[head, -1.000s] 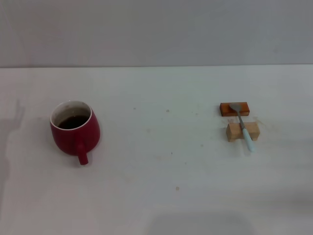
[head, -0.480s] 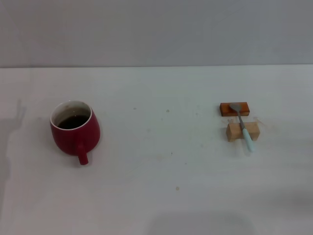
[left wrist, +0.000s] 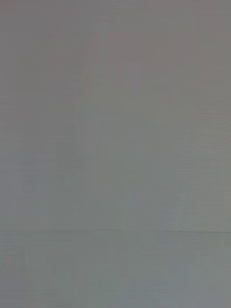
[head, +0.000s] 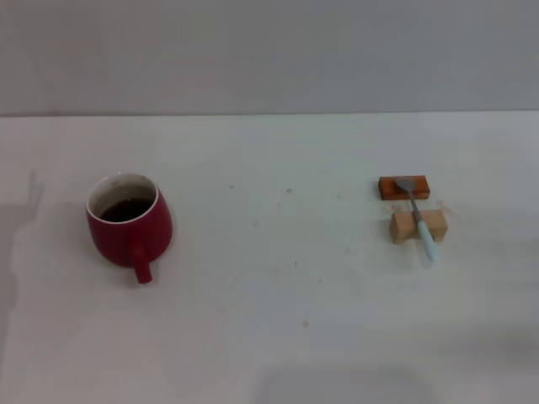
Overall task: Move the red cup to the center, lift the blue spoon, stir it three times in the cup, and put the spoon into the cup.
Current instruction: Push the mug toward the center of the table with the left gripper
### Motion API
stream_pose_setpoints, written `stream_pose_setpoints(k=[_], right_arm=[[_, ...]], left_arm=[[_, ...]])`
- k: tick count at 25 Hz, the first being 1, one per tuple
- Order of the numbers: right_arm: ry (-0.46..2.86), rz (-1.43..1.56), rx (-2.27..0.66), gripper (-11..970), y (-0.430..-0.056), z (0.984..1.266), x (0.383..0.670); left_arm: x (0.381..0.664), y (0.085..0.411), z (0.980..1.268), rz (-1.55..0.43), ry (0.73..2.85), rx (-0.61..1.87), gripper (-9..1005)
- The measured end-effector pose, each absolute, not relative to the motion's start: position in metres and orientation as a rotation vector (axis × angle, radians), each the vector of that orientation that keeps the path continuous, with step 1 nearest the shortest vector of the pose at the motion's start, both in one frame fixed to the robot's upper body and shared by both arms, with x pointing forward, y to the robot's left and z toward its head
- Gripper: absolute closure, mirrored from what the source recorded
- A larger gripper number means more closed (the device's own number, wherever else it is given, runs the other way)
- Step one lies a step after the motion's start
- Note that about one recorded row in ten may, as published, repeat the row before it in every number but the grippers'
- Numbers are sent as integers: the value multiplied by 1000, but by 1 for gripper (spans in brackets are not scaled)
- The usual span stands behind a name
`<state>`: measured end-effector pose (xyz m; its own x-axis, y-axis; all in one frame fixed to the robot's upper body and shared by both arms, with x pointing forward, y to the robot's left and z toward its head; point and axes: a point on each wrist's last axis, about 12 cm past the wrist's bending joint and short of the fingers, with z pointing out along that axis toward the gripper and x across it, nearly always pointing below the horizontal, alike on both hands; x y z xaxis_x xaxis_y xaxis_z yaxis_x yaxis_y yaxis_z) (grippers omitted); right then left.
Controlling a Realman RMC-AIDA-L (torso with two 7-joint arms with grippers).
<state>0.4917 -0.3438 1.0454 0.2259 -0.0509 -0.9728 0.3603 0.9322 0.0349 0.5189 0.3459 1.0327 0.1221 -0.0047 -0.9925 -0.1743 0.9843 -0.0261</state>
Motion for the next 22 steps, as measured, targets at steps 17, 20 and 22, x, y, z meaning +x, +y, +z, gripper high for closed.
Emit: stream_pose_setpoints(k=[17,20,22], right_arm=[[1317,-289,276,125,-344,1045,491],[1322,-288,276,125,-344,1045,492],[1323,-288,277,125,-344,1045,492]], left_arm=[[517,346,1031,146,1455,-122,256],[515,346,1029,164,1460,-101,262],[506,347,1024,203,1484,-57,267]])
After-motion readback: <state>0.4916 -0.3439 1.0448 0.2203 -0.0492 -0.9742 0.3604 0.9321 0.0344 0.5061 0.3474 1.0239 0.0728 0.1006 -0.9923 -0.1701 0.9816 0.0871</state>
